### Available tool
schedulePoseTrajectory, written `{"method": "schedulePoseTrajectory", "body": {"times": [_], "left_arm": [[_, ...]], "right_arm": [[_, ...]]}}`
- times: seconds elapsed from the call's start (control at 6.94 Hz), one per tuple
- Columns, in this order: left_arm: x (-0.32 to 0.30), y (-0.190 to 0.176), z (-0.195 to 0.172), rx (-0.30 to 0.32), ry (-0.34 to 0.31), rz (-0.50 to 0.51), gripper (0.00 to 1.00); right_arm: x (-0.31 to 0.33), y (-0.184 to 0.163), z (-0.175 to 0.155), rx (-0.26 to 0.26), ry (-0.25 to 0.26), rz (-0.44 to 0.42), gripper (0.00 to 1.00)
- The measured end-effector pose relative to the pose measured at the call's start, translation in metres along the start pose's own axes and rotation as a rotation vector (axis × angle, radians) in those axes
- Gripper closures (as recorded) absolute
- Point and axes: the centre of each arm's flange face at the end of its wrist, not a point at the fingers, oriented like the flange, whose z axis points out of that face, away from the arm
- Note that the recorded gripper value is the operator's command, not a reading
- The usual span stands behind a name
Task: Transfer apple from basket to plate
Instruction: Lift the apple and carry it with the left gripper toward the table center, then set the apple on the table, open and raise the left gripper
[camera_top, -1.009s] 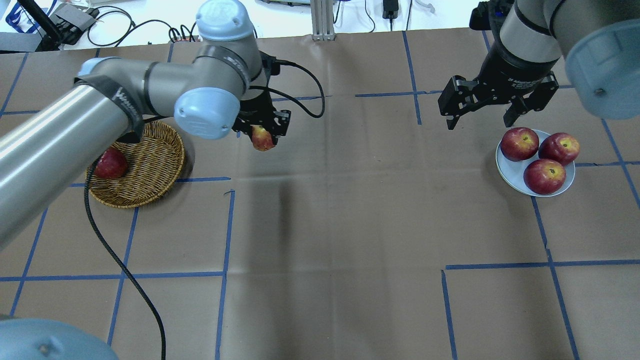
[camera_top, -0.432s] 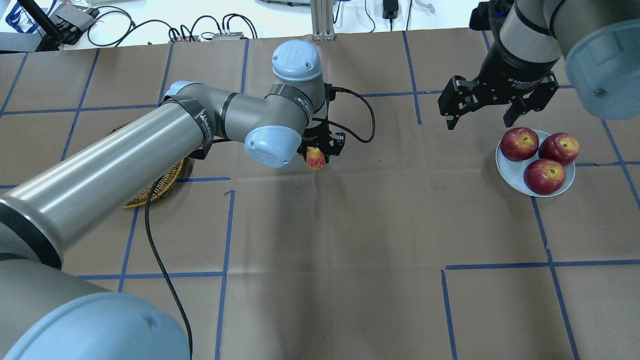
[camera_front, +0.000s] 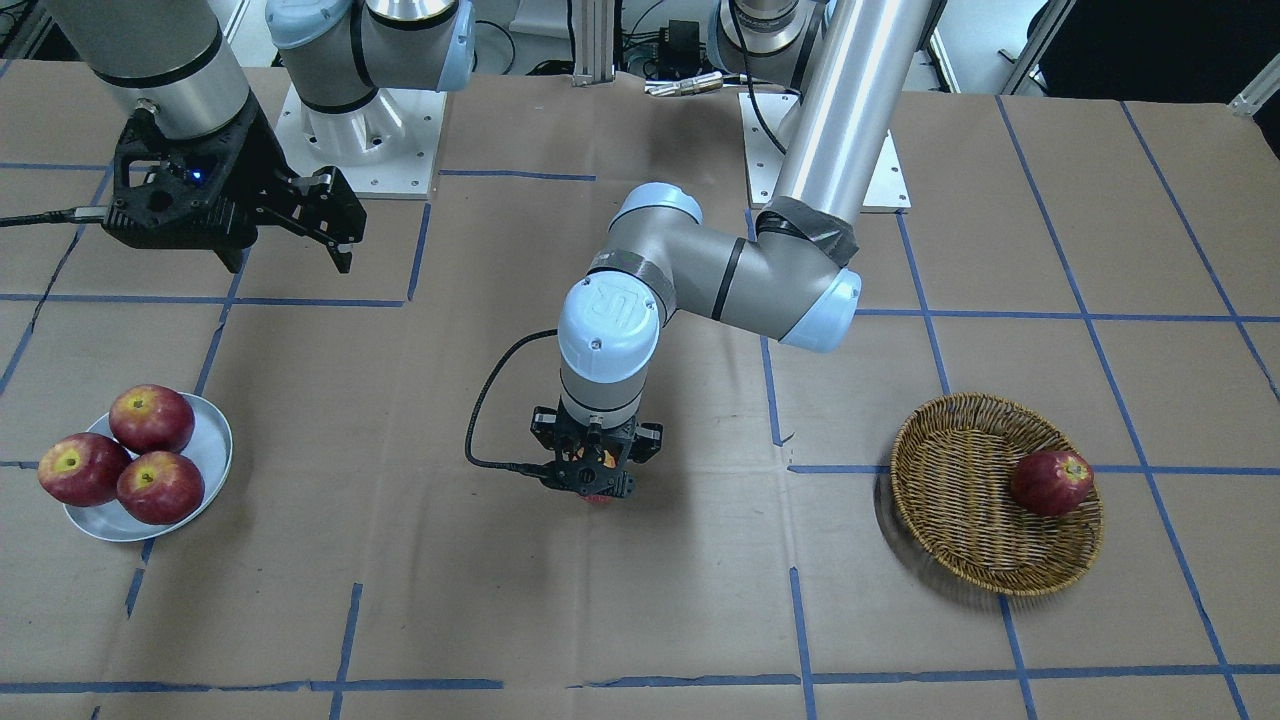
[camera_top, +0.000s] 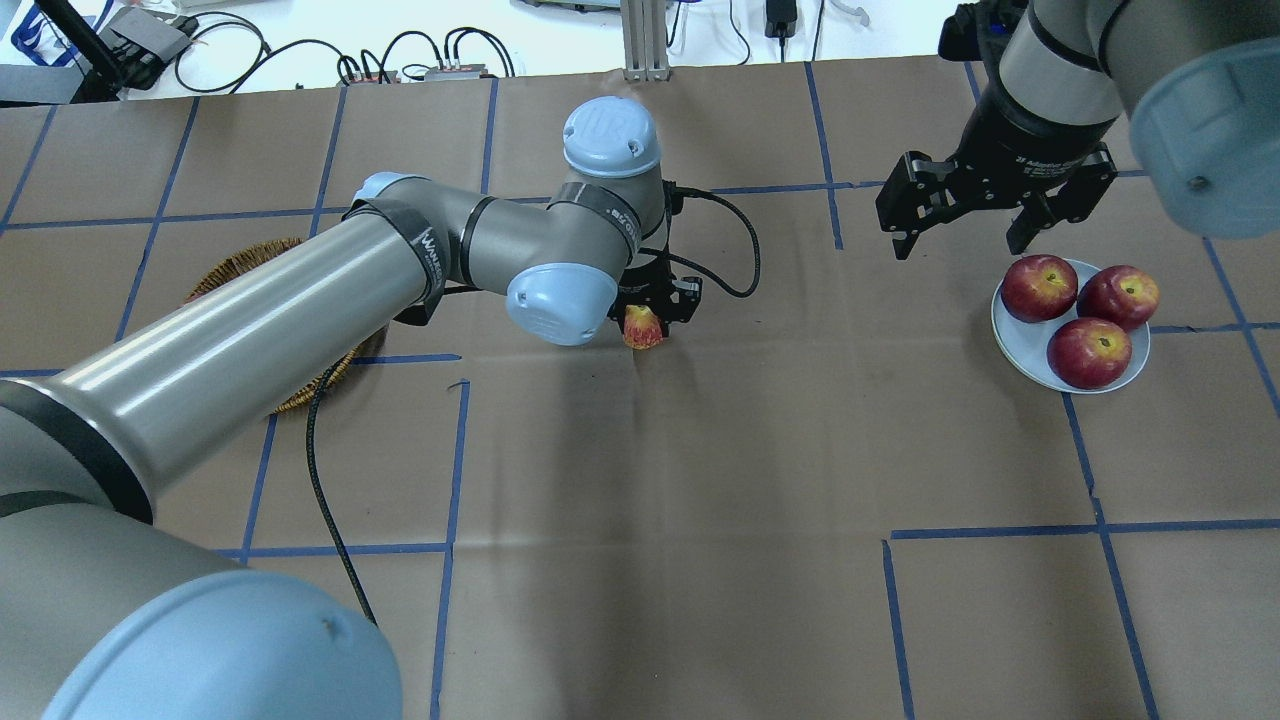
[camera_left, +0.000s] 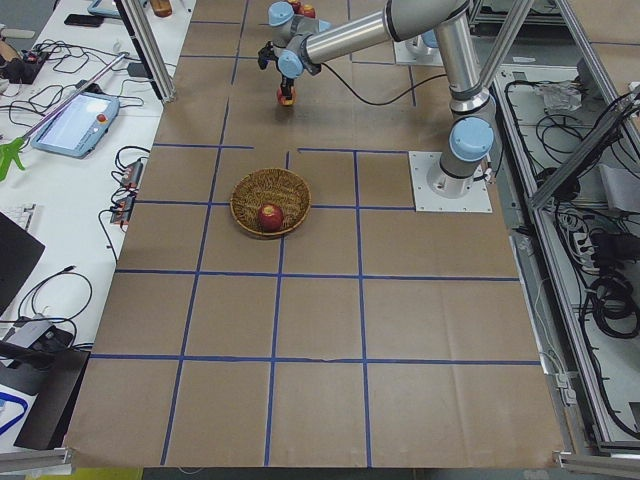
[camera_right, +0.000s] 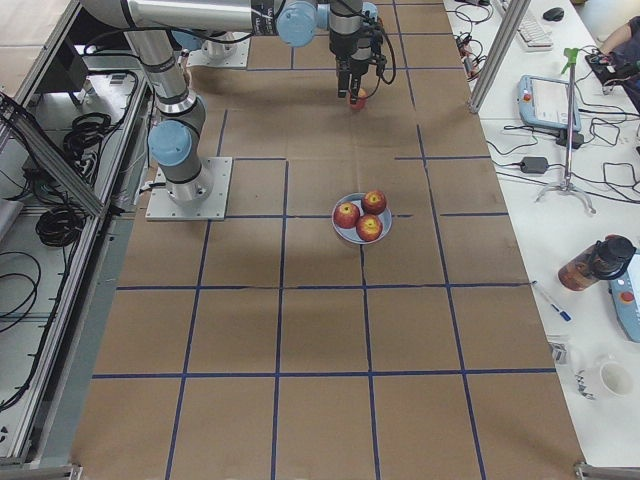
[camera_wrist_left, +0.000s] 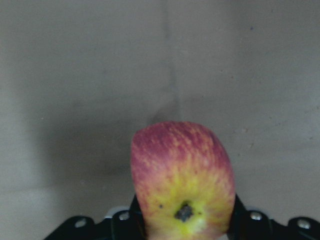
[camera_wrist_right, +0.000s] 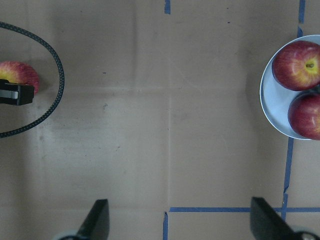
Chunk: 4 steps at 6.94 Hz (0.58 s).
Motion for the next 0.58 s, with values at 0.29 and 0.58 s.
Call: {"method": "schedulePoseTrajectory", "body": {"times": [0.29,0.58], "left_arm": [[0.001,0.000,0.001,-0.001,0.001,0.002,0.01],[-0.003,0.001,-0.025,0.022,0.007,0.000,0.01]], "right_arm": [[0.000,0.000,0.000,0.000,0.000,0.000,0.00],[0.000,0.000,0.000,0.001,0.001,0.000,0.00]]}}
